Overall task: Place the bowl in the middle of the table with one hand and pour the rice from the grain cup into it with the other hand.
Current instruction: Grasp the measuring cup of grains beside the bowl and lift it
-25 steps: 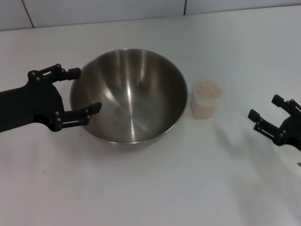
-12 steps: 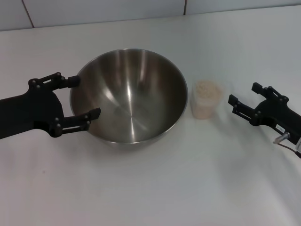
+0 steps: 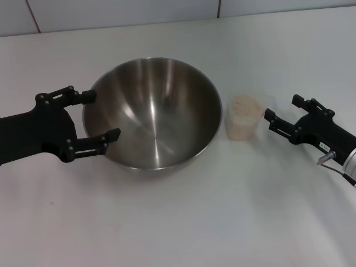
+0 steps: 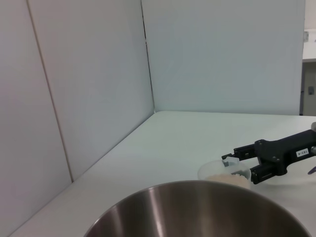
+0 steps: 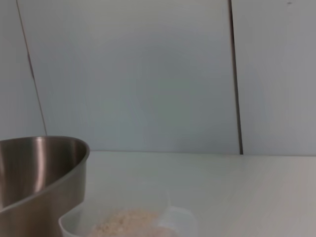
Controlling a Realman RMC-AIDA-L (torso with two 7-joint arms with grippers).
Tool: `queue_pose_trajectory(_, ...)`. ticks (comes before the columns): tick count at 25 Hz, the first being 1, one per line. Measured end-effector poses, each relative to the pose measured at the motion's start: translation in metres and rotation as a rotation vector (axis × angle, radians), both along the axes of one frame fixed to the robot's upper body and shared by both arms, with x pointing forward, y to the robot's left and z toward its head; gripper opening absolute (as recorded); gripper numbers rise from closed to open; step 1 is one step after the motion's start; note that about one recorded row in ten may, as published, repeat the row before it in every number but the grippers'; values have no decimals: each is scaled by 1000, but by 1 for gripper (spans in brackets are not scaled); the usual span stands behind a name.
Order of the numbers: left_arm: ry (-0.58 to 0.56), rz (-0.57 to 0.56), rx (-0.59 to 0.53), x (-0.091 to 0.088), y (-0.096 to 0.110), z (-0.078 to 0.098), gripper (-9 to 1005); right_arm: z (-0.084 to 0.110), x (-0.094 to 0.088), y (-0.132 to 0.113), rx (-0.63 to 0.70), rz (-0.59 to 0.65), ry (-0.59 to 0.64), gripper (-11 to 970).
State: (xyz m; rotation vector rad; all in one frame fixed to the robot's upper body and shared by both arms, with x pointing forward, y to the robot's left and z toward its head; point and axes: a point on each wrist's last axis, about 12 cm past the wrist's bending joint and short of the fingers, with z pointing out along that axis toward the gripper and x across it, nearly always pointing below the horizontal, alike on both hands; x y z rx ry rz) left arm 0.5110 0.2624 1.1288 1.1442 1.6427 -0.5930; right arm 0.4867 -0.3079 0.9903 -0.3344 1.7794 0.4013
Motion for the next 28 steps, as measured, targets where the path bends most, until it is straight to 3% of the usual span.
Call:
queue_pose_trajectory(17, 23, 1, -3, 0, 0, -5, 847, 7, 18, 6, -1, 1, -22, 830)
queue_pose_trajectory(28, 19, -11, -3, 2, -1, -3, 847, 6, 16, 13, -22, -17, -64, 627)
